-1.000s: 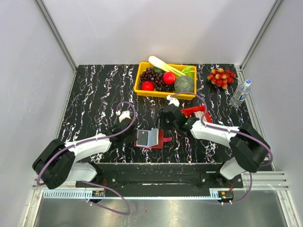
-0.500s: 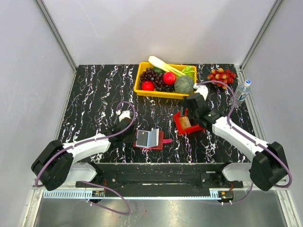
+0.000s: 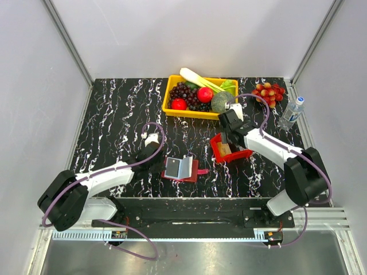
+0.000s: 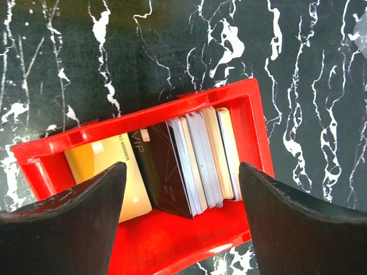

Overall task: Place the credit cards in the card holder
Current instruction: Pick up the credit card from the storage box.

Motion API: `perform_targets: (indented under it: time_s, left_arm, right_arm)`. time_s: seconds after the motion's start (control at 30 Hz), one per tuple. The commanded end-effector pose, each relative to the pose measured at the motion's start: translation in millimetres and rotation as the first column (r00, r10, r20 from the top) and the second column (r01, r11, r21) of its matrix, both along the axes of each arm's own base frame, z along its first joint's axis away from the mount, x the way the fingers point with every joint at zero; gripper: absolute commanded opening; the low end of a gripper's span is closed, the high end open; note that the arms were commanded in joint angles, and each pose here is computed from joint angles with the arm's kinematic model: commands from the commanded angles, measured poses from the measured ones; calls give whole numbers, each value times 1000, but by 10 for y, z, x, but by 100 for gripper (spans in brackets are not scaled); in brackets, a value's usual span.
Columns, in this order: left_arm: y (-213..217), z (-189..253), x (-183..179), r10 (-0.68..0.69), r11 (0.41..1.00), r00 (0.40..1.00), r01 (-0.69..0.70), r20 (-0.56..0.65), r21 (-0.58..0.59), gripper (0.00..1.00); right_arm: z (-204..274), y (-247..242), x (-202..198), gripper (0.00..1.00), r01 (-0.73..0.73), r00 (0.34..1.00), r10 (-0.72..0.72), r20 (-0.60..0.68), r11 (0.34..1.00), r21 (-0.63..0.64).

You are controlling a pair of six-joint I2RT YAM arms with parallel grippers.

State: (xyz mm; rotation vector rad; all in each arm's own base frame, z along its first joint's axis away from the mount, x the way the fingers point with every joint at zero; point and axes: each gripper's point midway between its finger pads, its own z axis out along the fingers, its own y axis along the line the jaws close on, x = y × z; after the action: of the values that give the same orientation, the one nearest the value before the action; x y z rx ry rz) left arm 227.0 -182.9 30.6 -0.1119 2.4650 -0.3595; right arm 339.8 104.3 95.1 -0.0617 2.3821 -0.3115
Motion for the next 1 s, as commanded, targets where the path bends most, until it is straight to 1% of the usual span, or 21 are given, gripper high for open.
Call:
perform_targets:
  time_s: [0.0,0.07,0.33,0.6,0.7,0.97]
  left_arm:
    - [-135,220,107,-22,999,998,25,55,-48,0]
    - [-145,232,118,-23,998,998,26,57,-52,0]
    - [-167,206,123,-30,998,998,33,49,-51,0]
    - [-164,201,124,-32,998,998,34,48,-49,0]
    - [-162,201,126,-31,998,998,33,49,-48,0]
    - [-170,189,125,-37,998,998,40,47,-46,0]
  right_arm:
    - [103,-99,137,82,23,999,-21,26,997,-78]
    - [60,-102,137,80,18,1000,-17,8,996,-92]
    - [-91,-102,122,80,9,999,-14,-40,993,-116]
    - [-245,-176,142,75,22,997,-37,-74,981,-192]
    - [-240,-217,157,73,38,996,-53,-66,975,-218]
    - [-142,-285,186,63,78,996,-86,-24,966,-245]
